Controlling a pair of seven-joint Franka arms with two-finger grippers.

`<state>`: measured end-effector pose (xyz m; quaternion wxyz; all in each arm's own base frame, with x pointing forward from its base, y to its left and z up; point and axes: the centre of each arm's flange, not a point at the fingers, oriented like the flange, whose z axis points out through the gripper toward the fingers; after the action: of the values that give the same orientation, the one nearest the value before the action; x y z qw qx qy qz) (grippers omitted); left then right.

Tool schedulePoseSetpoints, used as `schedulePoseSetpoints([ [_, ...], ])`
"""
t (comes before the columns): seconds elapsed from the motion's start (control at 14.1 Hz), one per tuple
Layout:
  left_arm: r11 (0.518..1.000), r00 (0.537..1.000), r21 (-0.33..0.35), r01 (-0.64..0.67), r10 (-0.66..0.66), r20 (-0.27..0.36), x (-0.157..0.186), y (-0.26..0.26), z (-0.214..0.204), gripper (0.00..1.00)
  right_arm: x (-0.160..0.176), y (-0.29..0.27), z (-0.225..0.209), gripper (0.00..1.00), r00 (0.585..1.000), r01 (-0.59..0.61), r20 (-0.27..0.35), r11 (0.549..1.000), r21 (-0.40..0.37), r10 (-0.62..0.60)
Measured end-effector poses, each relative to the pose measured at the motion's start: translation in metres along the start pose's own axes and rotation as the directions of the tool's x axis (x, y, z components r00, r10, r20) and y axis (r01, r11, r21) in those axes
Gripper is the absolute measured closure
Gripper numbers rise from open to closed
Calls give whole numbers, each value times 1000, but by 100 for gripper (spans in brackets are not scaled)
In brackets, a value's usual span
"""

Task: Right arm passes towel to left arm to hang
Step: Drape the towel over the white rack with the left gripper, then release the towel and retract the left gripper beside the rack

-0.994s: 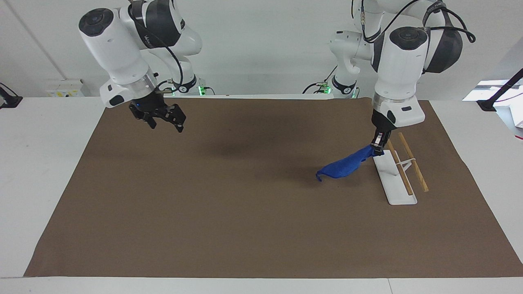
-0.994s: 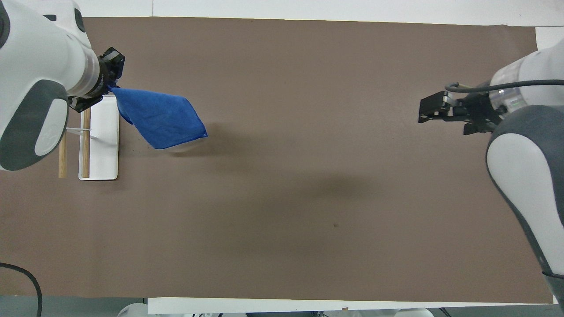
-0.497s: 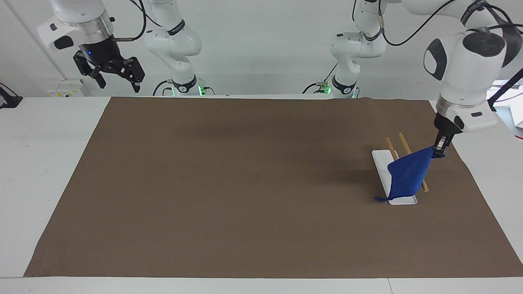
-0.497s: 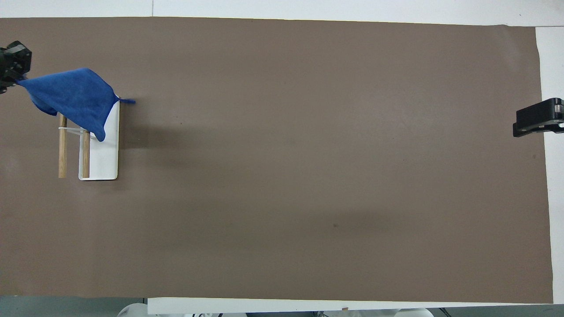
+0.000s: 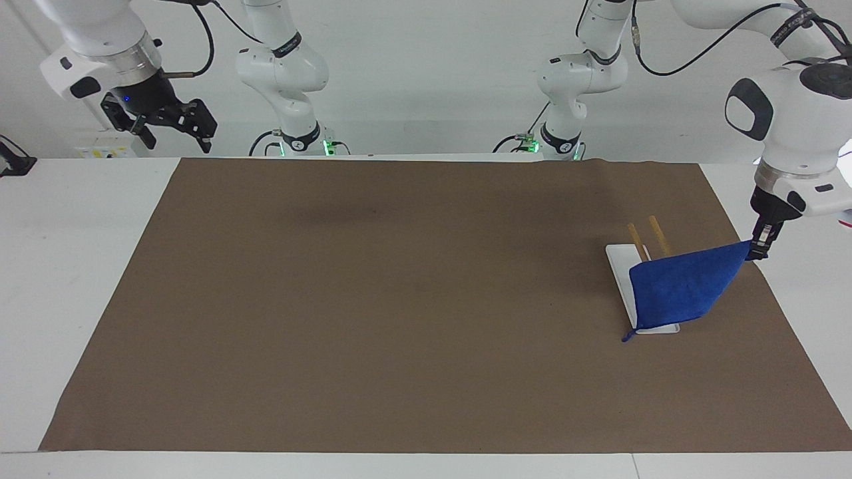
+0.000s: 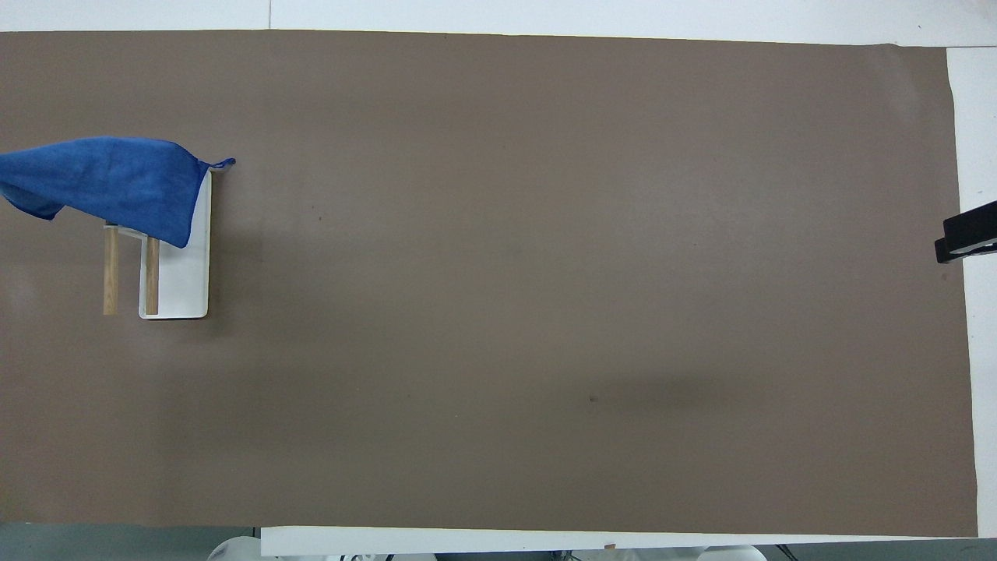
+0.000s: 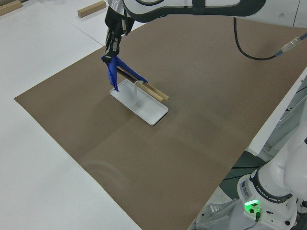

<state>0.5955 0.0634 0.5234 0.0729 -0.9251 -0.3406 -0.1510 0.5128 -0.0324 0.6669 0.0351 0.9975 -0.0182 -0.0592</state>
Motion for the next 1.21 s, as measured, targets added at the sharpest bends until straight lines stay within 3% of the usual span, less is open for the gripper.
schedulePoseSetpoints([
  [0.28, 998, 998, 3, -67, 67, 14, -21, -14, -5, 97, 2, -6, 4, 0, 1000, 13, 8, 1000, -1, -13],
  [0.64, 996, 996, -28, -88, 87, -22, -37, -58, 27, 97, 5, -6, 8, 0, 1000, 13, 11, 1000, -1, -13],
  [0.85, 995, 995, -33, -96, 95, -19, -44, -59, 40, 97, 5, -6, 8, 0, 1000, 13, 11, 1000, 0, -13],
  [0.99, 994, 994, -23, -105, 105, 2, -49, -60, 53, 92, 5, -6, 8, 0, 1000, 12, 11, 1000, 0, -12],
  [1.21, 995, 995, -10, -98, 98, 21, -48, -66, 66, 61, 4, -2, 7, 0, 1000, 6, 12, 1000, 1, -6],
])
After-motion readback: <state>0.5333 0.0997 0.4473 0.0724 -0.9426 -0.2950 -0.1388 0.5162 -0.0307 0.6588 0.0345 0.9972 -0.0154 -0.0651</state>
